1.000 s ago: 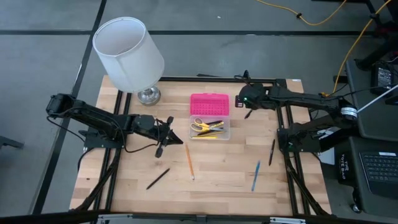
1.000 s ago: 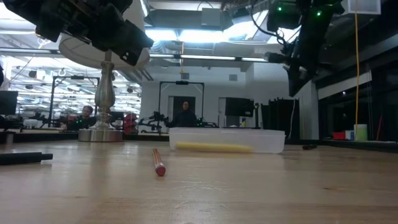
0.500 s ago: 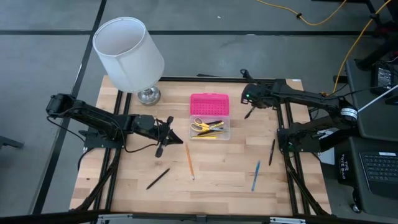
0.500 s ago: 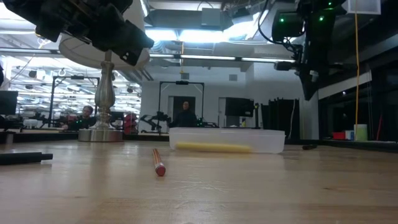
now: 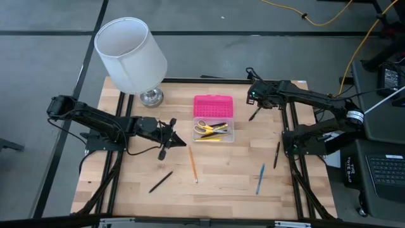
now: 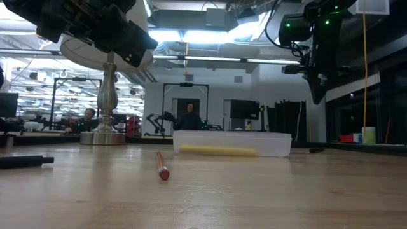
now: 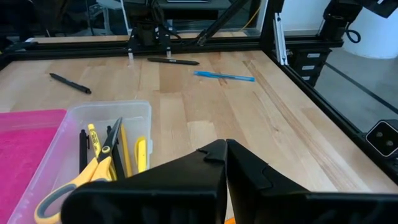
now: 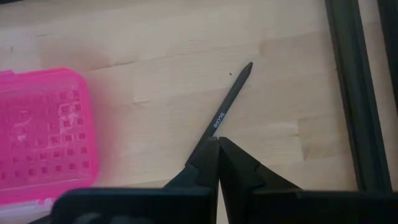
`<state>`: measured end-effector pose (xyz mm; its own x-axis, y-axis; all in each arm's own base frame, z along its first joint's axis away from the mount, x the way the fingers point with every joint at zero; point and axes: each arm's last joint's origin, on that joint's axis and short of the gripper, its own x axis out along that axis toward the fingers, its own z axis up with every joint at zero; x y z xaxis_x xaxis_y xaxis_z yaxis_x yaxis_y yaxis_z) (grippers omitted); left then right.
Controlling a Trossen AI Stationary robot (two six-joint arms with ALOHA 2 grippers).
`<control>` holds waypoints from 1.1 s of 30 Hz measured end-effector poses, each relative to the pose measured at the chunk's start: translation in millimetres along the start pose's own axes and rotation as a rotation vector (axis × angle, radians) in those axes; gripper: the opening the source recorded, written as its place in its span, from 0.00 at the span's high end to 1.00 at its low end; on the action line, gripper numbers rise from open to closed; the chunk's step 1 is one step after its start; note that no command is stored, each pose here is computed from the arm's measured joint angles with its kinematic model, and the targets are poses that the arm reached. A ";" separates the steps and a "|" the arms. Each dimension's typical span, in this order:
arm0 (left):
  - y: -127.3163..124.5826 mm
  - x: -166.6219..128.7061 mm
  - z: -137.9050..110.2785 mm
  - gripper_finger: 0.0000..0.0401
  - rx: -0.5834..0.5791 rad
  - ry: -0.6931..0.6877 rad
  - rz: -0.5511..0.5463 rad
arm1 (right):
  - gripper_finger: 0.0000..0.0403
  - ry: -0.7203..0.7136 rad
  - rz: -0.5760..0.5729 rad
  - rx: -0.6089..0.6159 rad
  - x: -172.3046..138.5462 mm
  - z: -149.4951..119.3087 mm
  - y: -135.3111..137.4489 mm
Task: Pick & place school supplies into a supply box
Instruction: Put the black pen into the pink supply box
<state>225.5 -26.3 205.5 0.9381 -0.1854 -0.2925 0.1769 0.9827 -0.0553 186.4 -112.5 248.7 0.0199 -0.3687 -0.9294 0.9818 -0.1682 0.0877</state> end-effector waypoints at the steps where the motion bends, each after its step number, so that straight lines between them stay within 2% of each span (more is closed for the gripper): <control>1: 0.0 0.0 0.0 1.00 0.000 0.000 0.000 | 0.96 0.000 0.000 -0.001 0.1 0.0 0.0; 7: 0.0 0.0 0.0 1.00 0.000 0.000 0.000 | 0.87 0.000 0.000 -0.038 0.1 0.0 -0.1; 12: 0.0 0.0 0.0 1.00 0.000 0.000 0.000 | 0.79 -0.001 0.001 0.003 0.1 0.0 0.1; 20: -0.1 0.0 -0.1 0.99 0.000 0.001 -0.002 | 0.77 -0.001 0.000 0.071 1.9 -0.4 0.8; 27: 0.0 0.0 0.0 0.99 0.000 0.000 -0.001 | 0.77 0.013 0.007 0.134 33.9 -11.9 -6.4; 33: 0.0 0.0 0.0 0.99 0.000 0.000 -0.001 | 0.77 0.047 0.075 0.194 59.9 -17.8 -11.7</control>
<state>225.5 -26.3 205.5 0.9379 -0.1864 -0.2926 0.1779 0.9825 -0.0556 179.5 -116.3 185.7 0.1050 -0.3447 -0.9328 0.9226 -0.3163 0.2207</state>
